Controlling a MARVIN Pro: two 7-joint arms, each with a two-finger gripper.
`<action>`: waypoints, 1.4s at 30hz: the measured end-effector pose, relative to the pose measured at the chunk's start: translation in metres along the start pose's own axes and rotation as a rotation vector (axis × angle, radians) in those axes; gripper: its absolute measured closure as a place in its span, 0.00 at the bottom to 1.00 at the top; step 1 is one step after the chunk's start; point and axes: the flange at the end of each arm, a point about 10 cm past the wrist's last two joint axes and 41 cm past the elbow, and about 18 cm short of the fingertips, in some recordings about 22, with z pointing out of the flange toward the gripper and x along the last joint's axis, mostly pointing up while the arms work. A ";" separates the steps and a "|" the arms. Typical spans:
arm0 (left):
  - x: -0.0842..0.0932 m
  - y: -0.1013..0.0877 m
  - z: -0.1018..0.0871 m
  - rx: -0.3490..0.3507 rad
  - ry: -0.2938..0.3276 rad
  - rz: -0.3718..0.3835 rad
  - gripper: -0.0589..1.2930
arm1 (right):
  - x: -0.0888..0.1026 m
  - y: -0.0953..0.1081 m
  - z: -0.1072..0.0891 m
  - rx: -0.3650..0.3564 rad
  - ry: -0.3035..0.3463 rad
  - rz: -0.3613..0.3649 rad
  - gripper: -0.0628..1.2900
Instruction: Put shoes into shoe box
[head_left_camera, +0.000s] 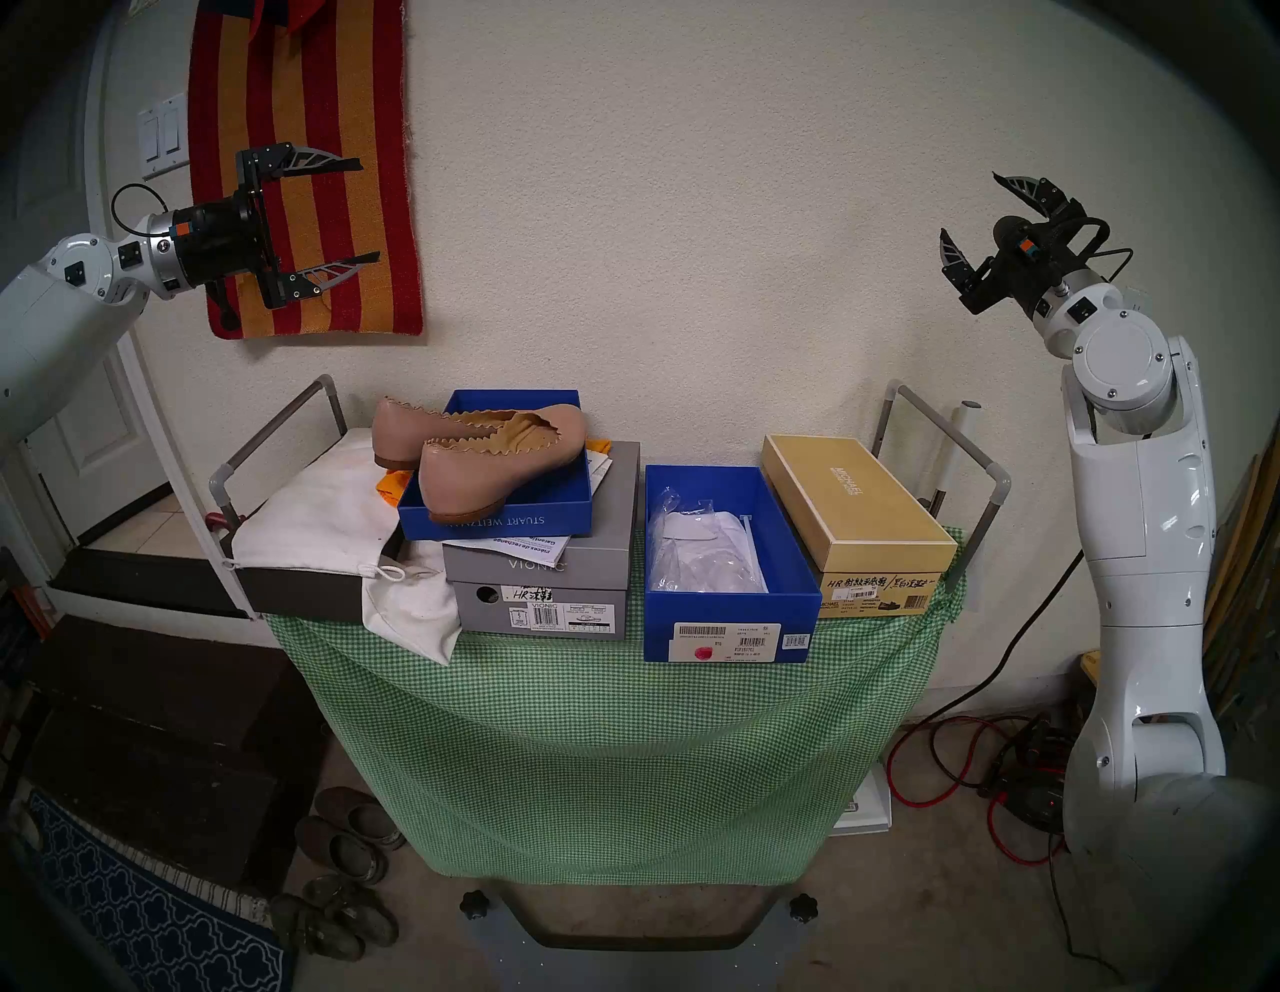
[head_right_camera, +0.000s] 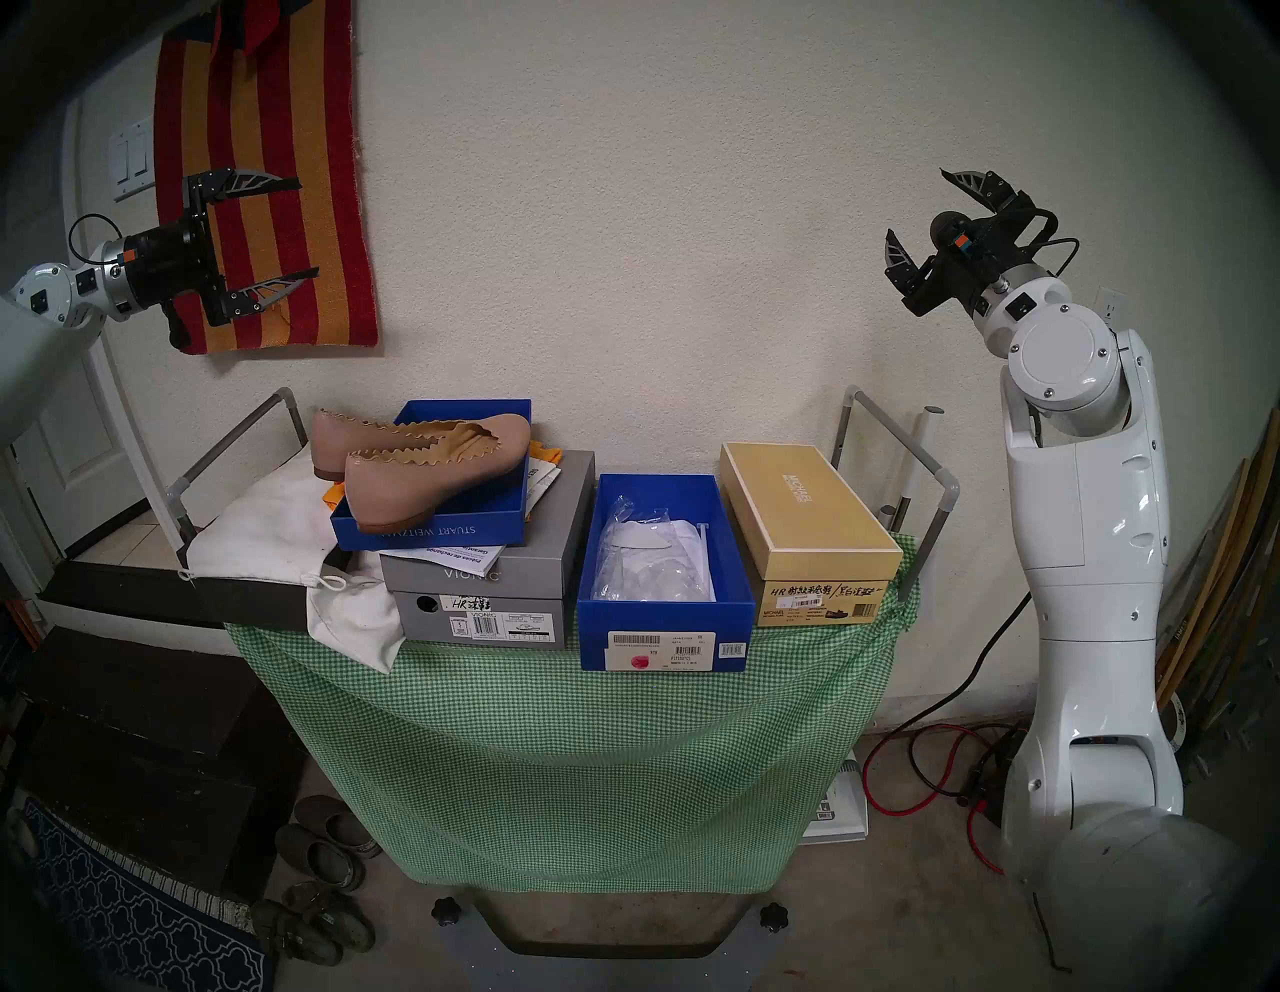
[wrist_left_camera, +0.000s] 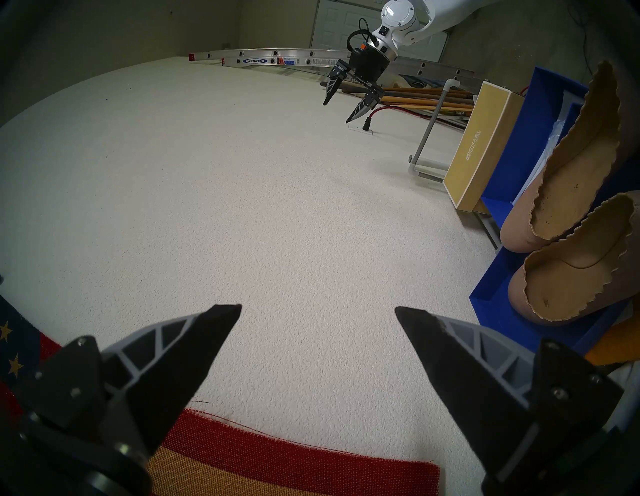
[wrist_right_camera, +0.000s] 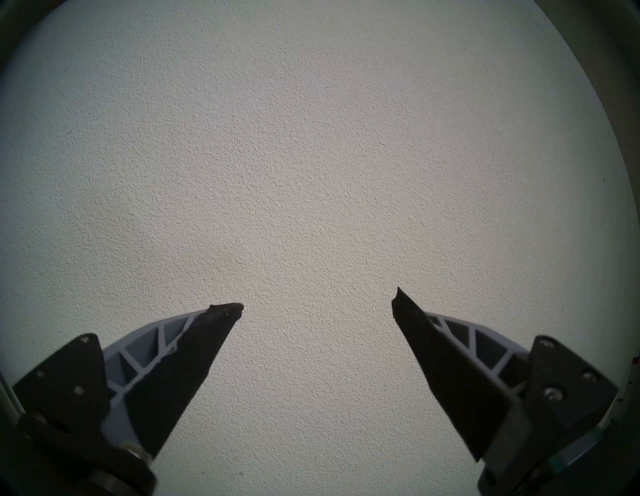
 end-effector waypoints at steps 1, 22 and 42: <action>0.000 0.000 0.000 0.000 0.000 0.000 0.02 | 0.000 0.000 0.000 0.001 0.000 0.000 0.04; 0.000 0.000 0.000 0.000 0.001 0.000 0.02 | 0.122 -0.071 -0.028 0.209 0.227 -0.112 0.04; 0.000 0.000 0.001 0.000 0.002 0.000 0.02 | 0.239 -0.191 -0.100 0.668 0.503 -0.086 0.04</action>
